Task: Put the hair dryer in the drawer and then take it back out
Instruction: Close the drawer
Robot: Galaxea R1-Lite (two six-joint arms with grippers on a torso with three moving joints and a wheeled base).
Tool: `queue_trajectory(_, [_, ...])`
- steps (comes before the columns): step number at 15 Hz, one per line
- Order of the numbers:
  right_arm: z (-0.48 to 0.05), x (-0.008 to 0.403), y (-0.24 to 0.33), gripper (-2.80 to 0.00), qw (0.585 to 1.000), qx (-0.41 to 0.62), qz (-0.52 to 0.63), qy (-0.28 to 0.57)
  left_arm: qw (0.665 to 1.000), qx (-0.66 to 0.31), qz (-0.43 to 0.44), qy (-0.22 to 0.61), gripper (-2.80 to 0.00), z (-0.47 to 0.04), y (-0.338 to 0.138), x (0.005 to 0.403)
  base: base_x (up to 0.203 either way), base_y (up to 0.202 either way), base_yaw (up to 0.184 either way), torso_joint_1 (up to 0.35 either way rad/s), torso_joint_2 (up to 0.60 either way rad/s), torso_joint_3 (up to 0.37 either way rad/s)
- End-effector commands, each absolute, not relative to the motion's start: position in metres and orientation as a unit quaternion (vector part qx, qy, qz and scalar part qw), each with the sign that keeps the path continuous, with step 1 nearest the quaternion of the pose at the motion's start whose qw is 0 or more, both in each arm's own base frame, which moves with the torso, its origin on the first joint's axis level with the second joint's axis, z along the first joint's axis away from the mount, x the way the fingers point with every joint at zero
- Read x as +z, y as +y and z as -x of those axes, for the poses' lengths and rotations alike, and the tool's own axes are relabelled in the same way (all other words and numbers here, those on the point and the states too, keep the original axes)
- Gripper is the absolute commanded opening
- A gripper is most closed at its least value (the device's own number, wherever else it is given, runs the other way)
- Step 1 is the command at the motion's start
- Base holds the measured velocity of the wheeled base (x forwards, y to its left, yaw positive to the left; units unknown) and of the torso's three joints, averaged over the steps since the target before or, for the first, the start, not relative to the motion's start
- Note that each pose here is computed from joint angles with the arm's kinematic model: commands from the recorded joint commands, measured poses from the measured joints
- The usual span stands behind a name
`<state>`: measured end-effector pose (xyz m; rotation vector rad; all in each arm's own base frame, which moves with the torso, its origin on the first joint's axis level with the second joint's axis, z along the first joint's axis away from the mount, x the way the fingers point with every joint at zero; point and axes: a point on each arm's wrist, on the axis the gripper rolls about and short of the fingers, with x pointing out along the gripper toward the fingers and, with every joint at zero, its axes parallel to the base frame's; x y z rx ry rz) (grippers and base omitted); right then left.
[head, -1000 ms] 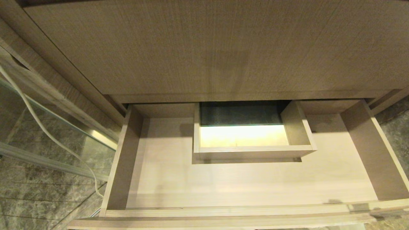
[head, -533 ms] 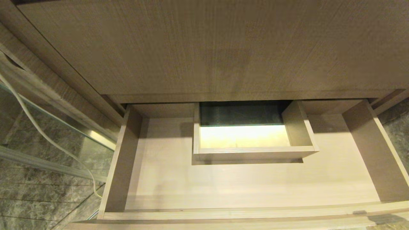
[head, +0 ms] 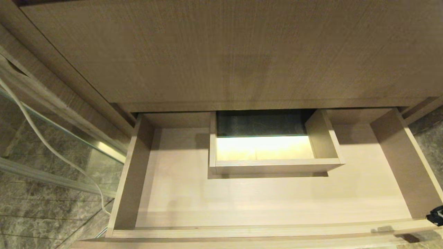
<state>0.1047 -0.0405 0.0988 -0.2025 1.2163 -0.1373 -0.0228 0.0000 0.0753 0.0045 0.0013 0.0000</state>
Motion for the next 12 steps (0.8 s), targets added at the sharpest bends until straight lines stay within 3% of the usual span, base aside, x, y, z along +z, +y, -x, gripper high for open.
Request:
queue_trajectory(1, [-0.120,0.089,-0.046,-2.80,0.806,-0.056,0.090,0.583,1.000,0.000,-0.002,0.002,-2.80,0.023,0.000,0.075,0.000,0.000,0.000,0.000,0.00,0.000])
queue_trajectory(10, [-0.157,0.101,-0.063,-2.80,0.860,-0.074,0.088,0.498,1.000,0.000,-0.002,0.001,-2.80,0.023,0.000,0.075,0.000,0.000,0.000,0.000,0.00,0.000])
queue_trajectory(12, [-0.181,0.119,-0.073,-2.80,0.904,-0.118,0.080,0.403,1.000,0.000,-0.002,0.002,-2.80,0.023,0.000,0.075,0.000,0.000,0.000,0.000,0.00,0.000])
